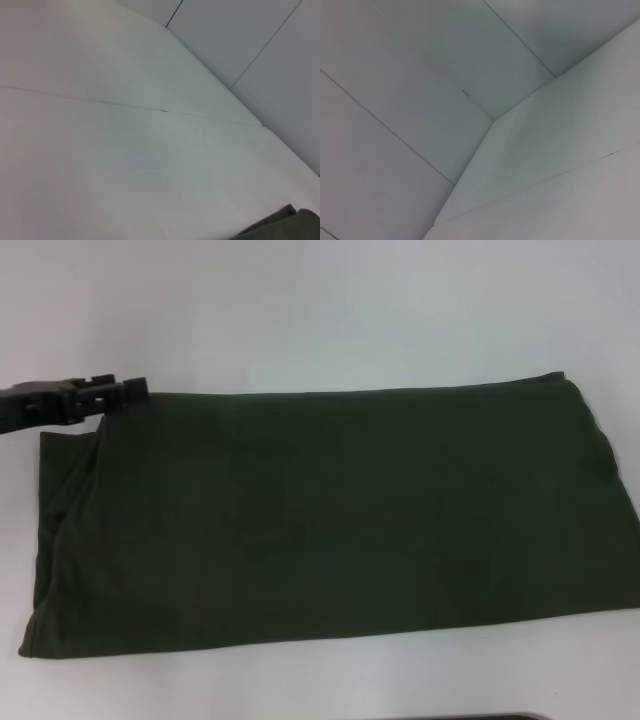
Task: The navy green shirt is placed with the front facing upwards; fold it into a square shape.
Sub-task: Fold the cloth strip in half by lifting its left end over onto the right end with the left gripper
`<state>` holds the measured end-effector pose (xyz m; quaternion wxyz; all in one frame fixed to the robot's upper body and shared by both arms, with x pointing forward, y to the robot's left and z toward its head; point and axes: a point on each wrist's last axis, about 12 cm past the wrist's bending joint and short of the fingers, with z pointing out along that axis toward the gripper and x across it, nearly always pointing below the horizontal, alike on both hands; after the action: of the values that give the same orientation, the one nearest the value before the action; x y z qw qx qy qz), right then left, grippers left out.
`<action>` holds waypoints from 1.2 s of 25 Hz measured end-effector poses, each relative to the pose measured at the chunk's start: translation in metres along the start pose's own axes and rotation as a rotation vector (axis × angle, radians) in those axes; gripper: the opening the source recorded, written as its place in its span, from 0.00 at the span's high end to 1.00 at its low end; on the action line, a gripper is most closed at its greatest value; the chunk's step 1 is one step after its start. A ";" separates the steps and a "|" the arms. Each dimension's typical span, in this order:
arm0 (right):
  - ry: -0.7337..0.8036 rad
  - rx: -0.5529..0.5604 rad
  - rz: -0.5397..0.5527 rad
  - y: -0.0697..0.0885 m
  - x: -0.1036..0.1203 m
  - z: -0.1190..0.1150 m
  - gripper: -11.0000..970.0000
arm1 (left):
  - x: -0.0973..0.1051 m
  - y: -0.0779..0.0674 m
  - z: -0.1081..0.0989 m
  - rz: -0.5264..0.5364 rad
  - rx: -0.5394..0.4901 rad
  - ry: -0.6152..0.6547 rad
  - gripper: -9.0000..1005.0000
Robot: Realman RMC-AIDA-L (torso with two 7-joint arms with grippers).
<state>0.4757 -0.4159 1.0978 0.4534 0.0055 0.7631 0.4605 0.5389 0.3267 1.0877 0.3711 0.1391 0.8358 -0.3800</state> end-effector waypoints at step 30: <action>-0.027 -0.036 0.007 0.004 0.004 0.020 0.04 | 0.020 0.008 0.043 0.030 -0.153 0.103 0.35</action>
<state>0.4857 -0.3982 1.0949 0.4623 0.0064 0.7484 0.4756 0.5517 0.2987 1.0504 0.3430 0.1421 0.8781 -0.3019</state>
